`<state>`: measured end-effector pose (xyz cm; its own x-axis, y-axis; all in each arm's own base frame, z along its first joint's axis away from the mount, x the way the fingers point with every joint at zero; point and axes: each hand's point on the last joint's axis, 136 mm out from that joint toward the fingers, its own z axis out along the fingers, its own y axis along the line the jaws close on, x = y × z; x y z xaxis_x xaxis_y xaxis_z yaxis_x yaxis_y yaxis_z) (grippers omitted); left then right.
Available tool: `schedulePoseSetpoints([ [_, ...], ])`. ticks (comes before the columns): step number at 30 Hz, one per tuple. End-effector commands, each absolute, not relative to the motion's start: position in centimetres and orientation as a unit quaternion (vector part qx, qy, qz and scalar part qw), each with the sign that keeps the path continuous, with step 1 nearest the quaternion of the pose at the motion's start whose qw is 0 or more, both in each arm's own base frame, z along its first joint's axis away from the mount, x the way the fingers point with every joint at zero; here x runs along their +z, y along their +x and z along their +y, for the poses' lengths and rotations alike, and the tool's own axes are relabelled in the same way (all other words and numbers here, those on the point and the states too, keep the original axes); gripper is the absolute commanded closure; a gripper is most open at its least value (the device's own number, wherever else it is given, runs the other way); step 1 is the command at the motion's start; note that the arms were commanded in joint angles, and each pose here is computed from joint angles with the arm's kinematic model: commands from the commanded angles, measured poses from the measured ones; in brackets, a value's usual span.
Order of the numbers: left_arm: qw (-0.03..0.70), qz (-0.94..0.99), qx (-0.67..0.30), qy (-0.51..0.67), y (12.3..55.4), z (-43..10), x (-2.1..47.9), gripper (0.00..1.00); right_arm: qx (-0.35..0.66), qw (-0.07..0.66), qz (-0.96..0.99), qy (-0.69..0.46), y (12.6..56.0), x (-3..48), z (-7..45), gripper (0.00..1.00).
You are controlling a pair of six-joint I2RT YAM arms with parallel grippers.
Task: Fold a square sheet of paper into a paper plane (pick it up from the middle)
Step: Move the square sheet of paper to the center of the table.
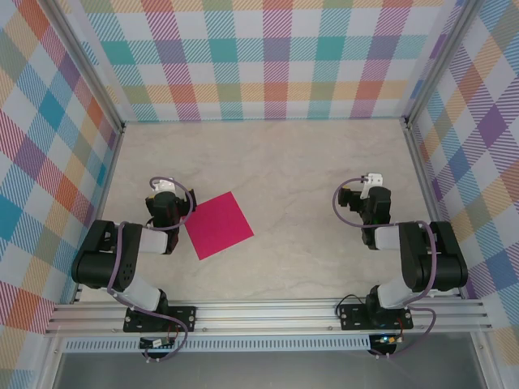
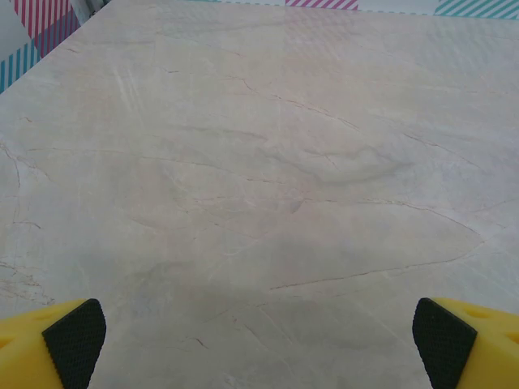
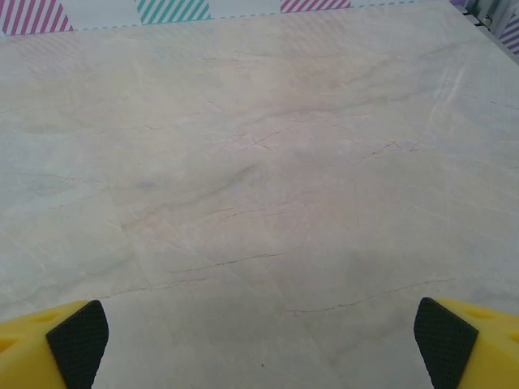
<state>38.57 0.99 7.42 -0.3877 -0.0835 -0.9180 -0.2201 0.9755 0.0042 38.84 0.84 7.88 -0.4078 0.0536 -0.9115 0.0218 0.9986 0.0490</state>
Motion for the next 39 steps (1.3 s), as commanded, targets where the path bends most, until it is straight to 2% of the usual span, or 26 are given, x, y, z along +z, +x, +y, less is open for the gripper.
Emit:
schedulePoseSetpoints([
  [1,0.560,0.821,0.055,-0.098,39.2,1.1,8.4,0.00,0.021,0.560,0.828,0.023,39.6,9.1,1.0,0.00],
  [16,0.564,0.817,0.060,-0.106,38.8,1.4,8.8,0.00,0.021,0.562,0.826,0.022,39.6,9.2,1.0,0.00],
  [20,0.581,0.805,0.054,-0.109,38.1,1.5,9.4,0.00,0.039,0.555,0.831,-0.006,39.2,11.0,2.1,0.00],
  [24,0.579,0.806,0.056,-0.109,37.9,1.6,10.5,0.00,0.046,0.493,0.868,0.035,38.0,12.3,1.6,0.00],
  [28,0.571,0.807,0.061,-0.142,36.8,2.4,14.5,0.00,0.154,0.422,0.892,0.054,36.3,14.4,4.8,0.00],
  [31,0.575,0.797,0.039,-0.181,35.3,2.8,17.3,0.00,0.240,0.341,0.897,0.148,36.3,15.8,6.5,0.00],
  [35,0.535,0.790,0.018,-0.299,31.5,4.4,18.7,0.00,0.433,0.228,0.865,0.114,36.2,16.6,13.4,0.00],
  [36,0.520,0.783,0.017,-0.341,30.1,5.1,18.8,0.00,0.451,0.211,0.861,0.098,36.0,16.5,15.0,0.00],
  [39,0.507,0.800,-0.041,-0.317,28.5,3.1,19.2,0.00,0.430,0.196,0.880,0.050,35.0,16.1,19.5,0.00],
])
